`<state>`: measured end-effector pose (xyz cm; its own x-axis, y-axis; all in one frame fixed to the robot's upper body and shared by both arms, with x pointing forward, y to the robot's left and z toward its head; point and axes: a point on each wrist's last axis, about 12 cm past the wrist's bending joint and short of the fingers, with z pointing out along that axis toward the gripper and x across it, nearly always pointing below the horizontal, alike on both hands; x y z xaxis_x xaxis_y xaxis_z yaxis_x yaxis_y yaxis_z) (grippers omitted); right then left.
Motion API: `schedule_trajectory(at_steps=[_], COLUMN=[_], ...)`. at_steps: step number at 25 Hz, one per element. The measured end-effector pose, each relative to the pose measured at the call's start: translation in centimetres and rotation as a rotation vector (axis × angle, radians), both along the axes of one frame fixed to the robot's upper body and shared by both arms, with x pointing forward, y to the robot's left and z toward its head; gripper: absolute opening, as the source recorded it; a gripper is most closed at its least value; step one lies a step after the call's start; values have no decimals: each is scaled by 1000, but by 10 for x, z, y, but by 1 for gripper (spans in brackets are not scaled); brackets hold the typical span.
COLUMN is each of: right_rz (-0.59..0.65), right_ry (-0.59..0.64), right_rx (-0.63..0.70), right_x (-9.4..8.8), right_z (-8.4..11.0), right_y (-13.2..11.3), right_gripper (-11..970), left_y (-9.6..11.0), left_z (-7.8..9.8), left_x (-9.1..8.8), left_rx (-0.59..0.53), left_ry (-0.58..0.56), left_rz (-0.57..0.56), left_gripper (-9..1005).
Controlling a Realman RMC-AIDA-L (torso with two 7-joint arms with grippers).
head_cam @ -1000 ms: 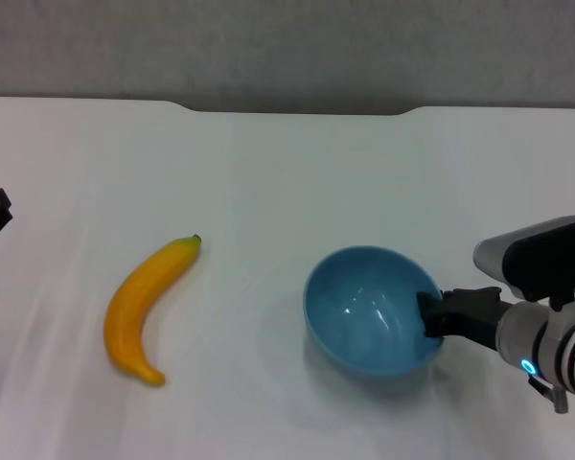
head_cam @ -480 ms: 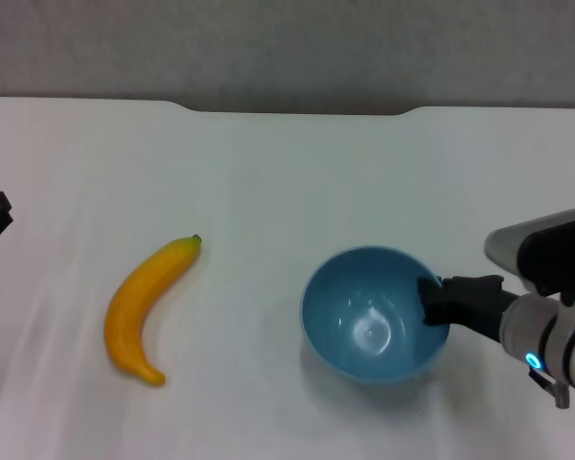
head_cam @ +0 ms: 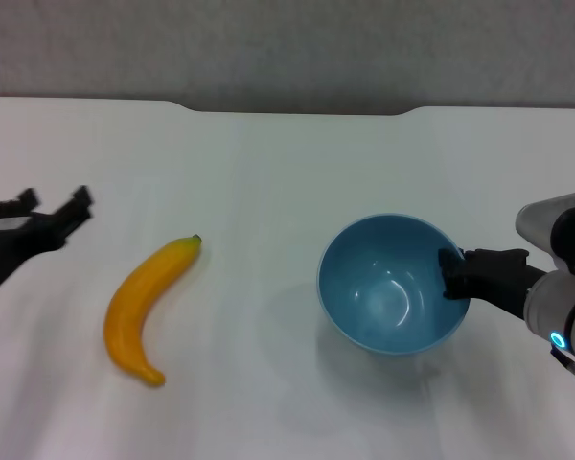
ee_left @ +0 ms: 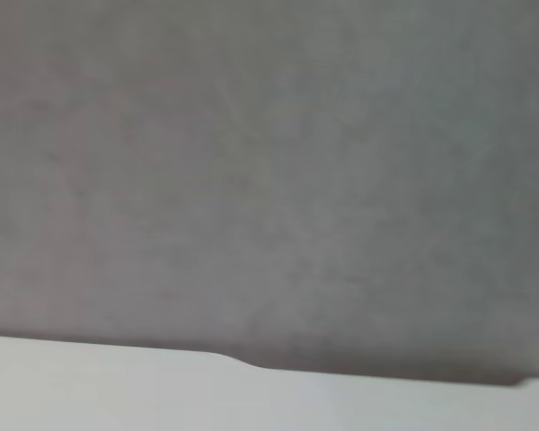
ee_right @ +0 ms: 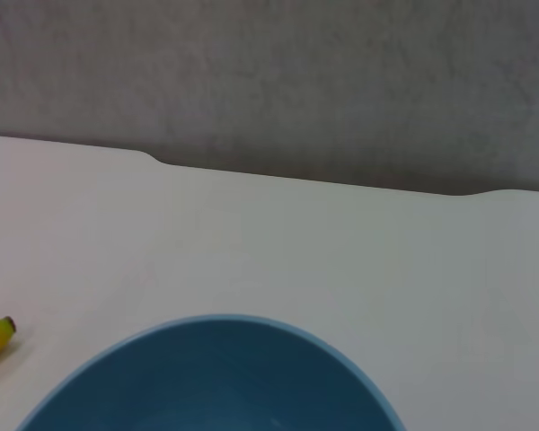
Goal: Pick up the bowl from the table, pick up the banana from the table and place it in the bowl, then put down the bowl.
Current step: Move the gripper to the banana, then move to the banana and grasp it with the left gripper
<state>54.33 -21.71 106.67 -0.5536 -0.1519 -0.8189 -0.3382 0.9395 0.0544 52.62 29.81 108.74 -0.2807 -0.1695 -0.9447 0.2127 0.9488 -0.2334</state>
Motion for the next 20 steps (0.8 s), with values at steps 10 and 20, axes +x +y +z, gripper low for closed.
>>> schedule_trajectory(at_steps=[10,20], right_rz=[6,22], right_ry=[-4,-4], right_rx=[-9,-21], right_x=[1,2], right_z=[2,2], right_y=[0,2], right_gripper=[41,41], left_y=[-20,-31], left_z=[17,6], left_x=[20,35], left_rx=[66,205], left_ry=[124,309], left_rz=[-202,-226], left_gripper=[776,777])
